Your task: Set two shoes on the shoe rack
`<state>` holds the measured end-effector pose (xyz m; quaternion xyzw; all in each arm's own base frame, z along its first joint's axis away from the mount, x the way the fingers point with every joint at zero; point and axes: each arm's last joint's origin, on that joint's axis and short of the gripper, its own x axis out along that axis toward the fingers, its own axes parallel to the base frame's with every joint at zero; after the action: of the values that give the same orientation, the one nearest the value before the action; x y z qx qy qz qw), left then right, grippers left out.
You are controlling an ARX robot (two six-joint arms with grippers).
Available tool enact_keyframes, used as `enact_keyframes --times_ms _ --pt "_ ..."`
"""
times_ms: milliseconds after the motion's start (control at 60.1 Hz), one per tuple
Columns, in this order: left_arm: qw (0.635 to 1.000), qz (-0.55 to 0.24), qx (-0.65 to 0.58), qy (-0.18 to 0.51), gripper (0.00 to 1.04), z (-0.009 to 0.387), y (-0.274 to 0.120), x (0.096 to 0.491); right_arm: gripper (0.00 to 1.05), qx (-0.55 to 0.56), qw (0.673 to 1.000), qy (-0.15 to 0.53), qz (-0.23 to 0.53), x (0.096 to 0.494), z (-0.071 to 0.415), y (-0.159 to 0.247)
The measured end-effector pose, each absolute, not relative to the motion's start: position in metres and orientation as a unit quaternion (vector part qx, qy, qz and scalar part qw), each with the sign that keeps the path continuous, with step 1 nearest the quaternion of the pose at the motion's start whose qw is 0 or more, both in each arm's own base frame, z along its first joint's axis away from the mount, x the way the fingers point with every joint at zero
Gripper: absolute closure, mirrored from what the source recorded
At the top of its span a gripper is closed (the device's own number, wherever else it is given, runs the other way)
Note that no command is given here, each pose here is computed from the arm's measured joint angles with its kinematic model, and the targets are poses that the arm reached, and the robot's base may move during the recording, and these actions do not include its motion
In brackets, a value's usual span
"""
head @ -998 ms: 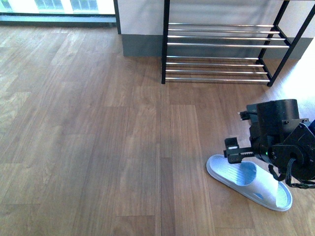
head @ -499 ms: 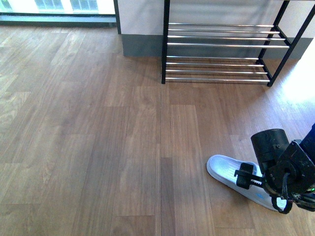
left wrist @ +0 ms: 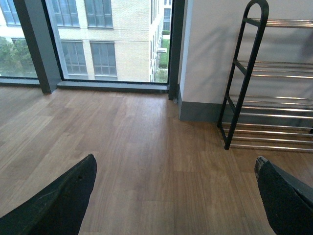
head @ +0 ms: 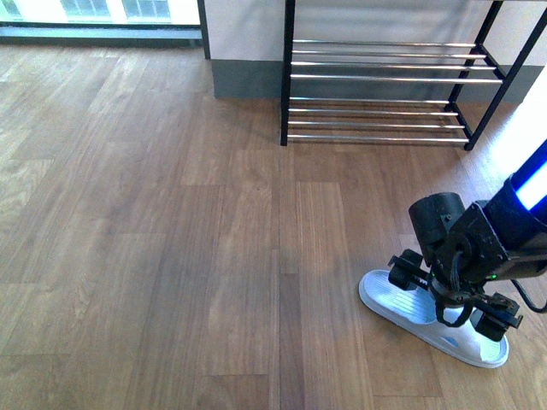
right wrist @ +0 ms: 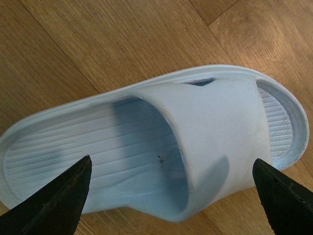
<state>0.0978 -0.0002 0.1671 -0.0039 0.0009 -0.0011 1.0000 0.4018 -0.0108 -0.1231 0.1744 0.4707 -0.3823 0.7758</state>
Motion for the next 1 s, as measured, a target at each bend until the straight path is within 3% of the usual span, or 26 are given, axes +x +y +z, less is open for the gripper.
enact_keyframes --times_ms 283,516,616,682,815,998 --pt "1.000 -0.001 -0.004 0.001 0.09 0.167 0.000 0.098 0.09 0.159 0.726 0.486 -0.460 0.398 -0.153 -0.025" --pt "1.000 -0.001 -0.004 0.001 0.09 0.167 0.000 0.098 0.11 0.189 0.716 0.490 -0.459 0.397 -0.155 -0.031" --pt "1.000 -0.001 -0.004 0.001 0.09 0.167 0.000 0.098 0.26 0.194 0.713 0.496 -0.456 0.395 -0.158 -0.032" --pt "1.000 -0.001 -0.004 0.001 0.09 0.167 0.000 0.098 0.42 0.199 0.708 0.500 -0.457 0.393 -0.160 -0.036" --pt "1.000 -0.001 -0.004 0.001 0.09 0.167 0.000 0.098 0.60 0.203 0.707 0.498 -0.460 0.390 -0.161 -0.042" --pt "1.000 -0.001 -0.004 0.001 0.09 0.167 0.000 0.098 0.86 0.156 0.748 0.474 -0.438 0.392 -0.158 -0.038"
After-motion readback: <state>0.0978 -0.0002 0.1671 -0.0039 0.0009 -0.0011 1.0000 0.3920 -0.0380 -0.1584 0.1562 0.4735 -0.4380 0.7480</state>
